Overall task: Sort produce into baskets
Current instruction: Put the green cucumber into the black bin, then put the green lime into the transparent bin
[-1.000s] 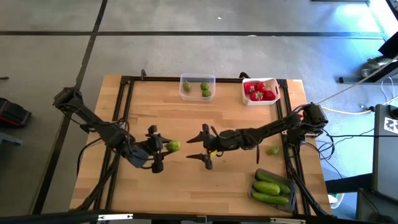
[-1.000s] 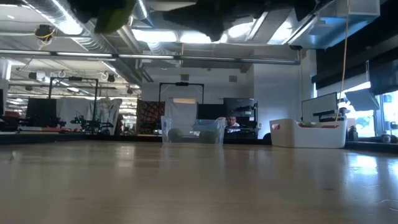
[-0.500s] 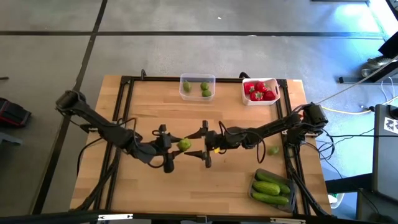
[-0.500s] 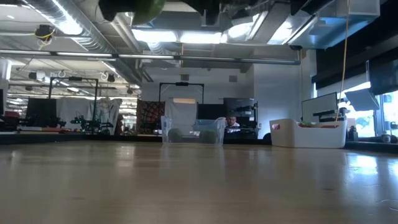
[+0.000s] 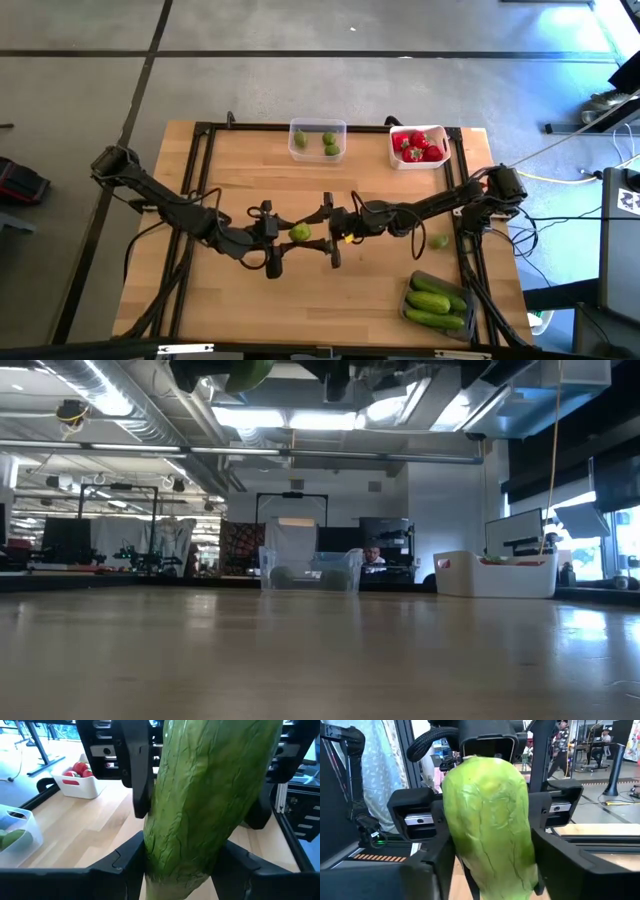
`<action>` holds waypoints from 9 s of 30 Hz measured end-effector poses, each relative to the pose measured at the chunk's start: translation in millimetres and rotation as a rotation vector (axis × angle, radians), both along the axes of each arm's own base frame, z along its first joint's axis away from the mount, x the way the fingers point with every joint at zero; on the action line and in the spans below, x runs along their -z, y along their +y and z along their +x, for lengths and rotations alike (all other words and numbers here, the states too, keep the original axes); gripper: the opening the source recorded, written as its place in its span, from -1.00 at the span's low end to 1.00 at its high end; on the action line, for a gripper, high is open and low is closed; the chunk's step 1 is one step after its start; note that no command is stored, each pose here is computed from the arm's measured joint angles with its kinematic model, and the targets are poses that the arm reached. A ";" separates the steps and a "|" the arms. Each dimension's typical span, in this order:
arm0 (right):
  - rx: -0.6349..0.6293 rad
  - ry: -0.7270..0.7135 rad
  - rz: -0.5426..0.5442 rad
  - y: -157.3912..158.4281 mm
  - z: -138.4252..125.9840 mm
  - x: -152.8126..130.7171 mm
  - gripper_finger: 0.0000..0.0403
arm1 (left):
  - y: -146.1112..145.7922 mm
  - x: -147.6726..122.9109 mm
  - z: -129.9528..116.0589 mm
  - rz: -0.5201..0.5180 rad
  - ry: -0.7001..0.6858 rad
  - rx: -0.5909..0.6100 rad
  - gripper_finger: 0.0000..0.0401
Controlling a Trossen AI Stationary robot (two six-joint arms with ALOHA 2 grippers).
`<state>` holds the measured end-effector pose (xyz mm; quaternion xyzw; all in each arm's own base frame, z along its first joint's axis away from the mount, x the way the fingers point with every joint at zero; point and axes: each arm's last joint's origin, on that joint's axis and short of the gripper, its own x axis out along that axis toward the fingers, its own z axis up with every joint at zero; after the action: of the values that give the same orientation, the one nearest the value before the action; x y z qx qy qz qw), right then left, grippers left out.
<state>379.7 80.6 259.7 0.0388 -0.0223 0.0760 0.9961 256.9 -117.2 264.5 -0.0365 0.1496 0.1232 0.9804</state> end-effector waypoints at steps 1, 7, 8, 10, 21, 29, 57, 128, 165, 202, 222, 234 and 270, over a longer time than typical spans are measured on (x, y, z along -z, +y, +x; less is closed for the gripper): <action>0.000 0.001 -0.001 -0.1 0.0 0.1 0.01 | 0.0 0.0 0.0 -0.001 0.000 0.000 -0.11; 0.001 0.002 -0.013 0.0 0.0 0.4 -0.50 | -0.5 0.1 0.0 0.007 0.004 0.013 -0.11; 0.002 0.002 -0.015 0.1 0.0 0.4 -0.56 | 0.1 0.1 0.2 0.007 0.005 0.012 -0.11; 0.005 0.002 -0.020 -0.1 0.0 0.5 -0.61 | 0.7 0.2 0.5 0.002 0.005 0.009 -0.10; 0.006 0.028 -0.027 0.4 0.0 3.1 -0.54 | 1.4 -0.5 0.1 0.019 0.003 -0.002 0.35; 0.000 0.163 -0.087 -1.5 -12.1 -2.0 -0.51 | -4.8 -18.9 -23.3 0.033 -0.011 0.074 0.43; -0.079 0.951 0.439 91.2 -150.8 -20.2 -0.51 | 11.6 -12.0 -54.6 -0.044 0.180 -0.003 0.43; 0.550 1.579 0.438 119.2 -237.9 -14.4 0.06 | 27.3 -11.2 -46.4 -0.025 0.189 -0.070 0.43; 0.805 1.880 0.393 -5.2 -195.4 62.5 0.57 | 27.3 -11.1 -46.5 -0.021 0.191 -0.068 0.43; 0.851 2.204 0.728 -71.0 -201.1 126.0 0.50 | 28.7 -7.6 -49.0 0.002 0.234 -0.071 0.43; 0.729 2.232 0.563 -71.8 -192.0 133.0 -0.13 | 28.5 -8.0 -48.7 0.017 0.234 -0.063 0.43; 0.676 1.815 0.292 -79.9 -117.5 67.3 -0.08 | 28.6 -7.9 -48.7 0.018 0.235 -0.063 0.43; 0.761 0.507 0.233 -250.9 5.1 65.6 -0.07 | 35.8 -8.0 -45.8 0.015 0.235 -0.098 0.43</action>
<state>384.8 -170.3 194.1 0.1568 0.2006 -0.3096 0.9162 211.1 -81.4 272.4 -0.0215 0.2605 0.1754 0.9492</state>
